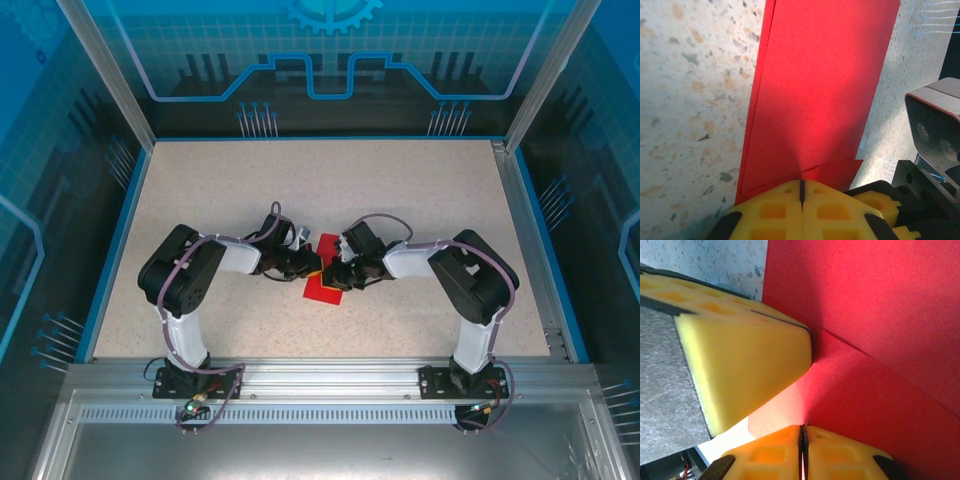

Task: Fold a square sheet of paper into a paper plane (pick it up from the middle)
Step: Fold the triangle a second time at the center of the table, then turn over the paper at the center of the table.

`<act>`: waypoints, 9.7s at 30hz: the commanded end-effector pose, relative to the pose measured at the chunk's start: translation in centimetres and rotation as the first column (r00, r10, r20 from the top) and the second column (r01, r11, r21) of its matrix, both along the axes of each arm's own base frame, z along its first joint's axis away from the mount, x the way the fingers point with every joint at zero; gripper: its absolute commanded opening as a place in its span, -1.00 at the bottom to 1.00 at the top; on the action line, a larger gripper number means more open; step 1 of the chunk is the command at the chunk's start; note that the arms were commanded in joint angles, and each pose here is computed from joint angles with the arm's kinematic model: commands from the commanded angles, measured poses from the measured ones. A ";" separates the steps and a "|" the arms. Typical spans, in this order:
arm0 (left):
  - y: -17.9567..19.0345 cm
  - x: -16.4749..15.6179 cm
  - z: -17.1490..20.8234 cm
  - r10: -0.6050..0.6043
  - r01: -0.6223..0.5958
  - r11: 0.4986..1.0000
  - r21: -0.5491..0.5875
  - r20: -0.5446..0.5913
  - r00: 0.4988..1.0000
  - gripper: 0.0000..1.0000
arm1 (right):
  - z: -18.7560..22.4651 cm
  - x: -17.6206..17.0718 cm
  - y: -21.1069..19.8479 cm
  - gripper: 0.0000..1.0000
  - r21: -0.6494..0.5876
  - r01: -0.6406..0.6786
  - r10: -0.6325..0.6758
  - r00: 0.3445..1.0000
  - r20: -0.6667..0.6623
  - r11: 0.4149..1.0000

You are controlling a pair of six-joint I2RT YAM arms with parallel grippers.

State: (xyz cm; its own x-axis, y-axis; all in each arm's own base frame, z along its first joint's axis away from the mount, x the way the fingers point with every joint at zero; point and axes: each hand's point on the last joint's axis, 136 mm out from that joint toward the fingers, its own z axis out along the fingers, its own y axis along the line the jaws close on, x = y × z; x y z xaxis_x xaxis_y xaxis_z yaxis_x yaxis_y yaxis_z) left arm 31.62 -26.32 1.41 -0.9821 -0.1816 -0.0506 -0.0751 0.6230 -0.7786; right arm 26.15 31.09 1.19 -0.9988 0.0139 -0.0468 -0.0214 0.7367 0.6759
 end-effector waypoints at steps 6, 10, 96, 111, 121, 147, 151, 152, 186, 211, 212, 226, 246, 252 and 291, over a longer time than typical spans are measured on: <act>1.9 -1.5 -3.9 0.059 -0.049 0.994 0.097 -0.107 0.993 -0.95 | -0.7 -3.4 -1.6 -0.75 -0.024 -0.043 0.041 0.997 -0.063 0.999; 2.0 -1.6 -4.1 0.062 -0.051 0.994 0.102 -0.110 0.992 -0.96 | -1.2 -4.7 -2.2 -0.74 -0.023 -0.051 0.049 0.995 -0.084 0.998; -0.4 -4.1 -2.0 0.038 -0.026 0.990 0.140 -0.086 0.996 -1.00 | -4.0 -4.9 -4.7 -0.84 -0.158 0.029 -0.042 0.996 -0.080 0.987; 1.7 -0.7 -0.9 0.124 -0.116 0.982 0.146 -0.049 0.991 -0.99 | -4.2 -5.5 -5.2 -0.84 -0.175 0.009 -0.025 0.996 -0.084 0.984; 3.0 0.6 -1.3 0.149 -0.140 0.978 0.154 -0.052 0.987 -0.99 | -4.1 -5.8 -5.4 -0.84 -0.180 -0.006 -0.009 0.996 -0.087 0.984; 1.6 -0.1 4.7 0.031 -0.033 0.998 0.046 0.047 0.998 -0.88 | -3.9 -5.4 -5.0 -0.83 -0.171 -0.062 0.047 0.995 -0.090 0.983; -0.2 -0.9 3.8 -0.022 0.022 1.000 0.011 0.016 1.000 -0.88 | -3.8 -5.2 -5.1 -0.83 -0.170 -0.059 0.044 0.995 -0.087 0.984; -0.5 -0.9 3.4 -0.031 0.031 0.999 0.007 0.006 1.000 -0.88 | -3.7 -5.2 -5.0 -0.83 -0.170 -0.059 0.045 0.995 -0.086 0.984; 2.8 -0.6 -1.4 0.139 -0.131 0.987 0.089 -0.099 0.985 -0.90 | 1.4 0.2 -5.8 -0.37 -0.034 0.201 -0.200 0.979 0.033 0.979; 2.7 -0.6 -0.9 0.138 -0.131 0.988 0.077 -0.093 0.986 -0.90 | 0.6 2.1 -3.8 -0.43 0.013 0.223 -0.223 0.975 -0.014 0.975; 2.7 -0.6 -0.9 0.139 -0.133 0.988 0.076 -0.092 0.986 -0.90 | 0.6 2.1 -3.8 -0.42 0.009 0.226 -0.226 0.974 -0.015 0.974; 2.7 -0.5 -0.8 0.142 -0.135 0.988 0.076 -0.092 0.986 -0.90 | 0.6 2.3 -3.3 -0.44 0.017 0.225 -0.225 0.974 -0.012 0.974; 2.2 0.3 0.7 0.176 -0.176 0.984 0.018 -0.096 0.980 -0.86 | 2.3 2.6 -2.6 -0.37 0.113 0.160 -0.168 0.983 0.071 0.981; 2.1 0.4 0.9 0.186 -0.186 0.982 0.010 -0.098 0.978 -0.85 | 2.1 2.7 -2.1 -0.44 0.130 0.132 -0.143 0.986 0.082 0.983; 15.0 -1.4 10.9 0.411 -0.542 0.779 0.316 0.397 0.821 -0.26 | 15.5 2.5 -17.9 -0.81 -0.935 0.125 0.235 0.949 0.210 0.331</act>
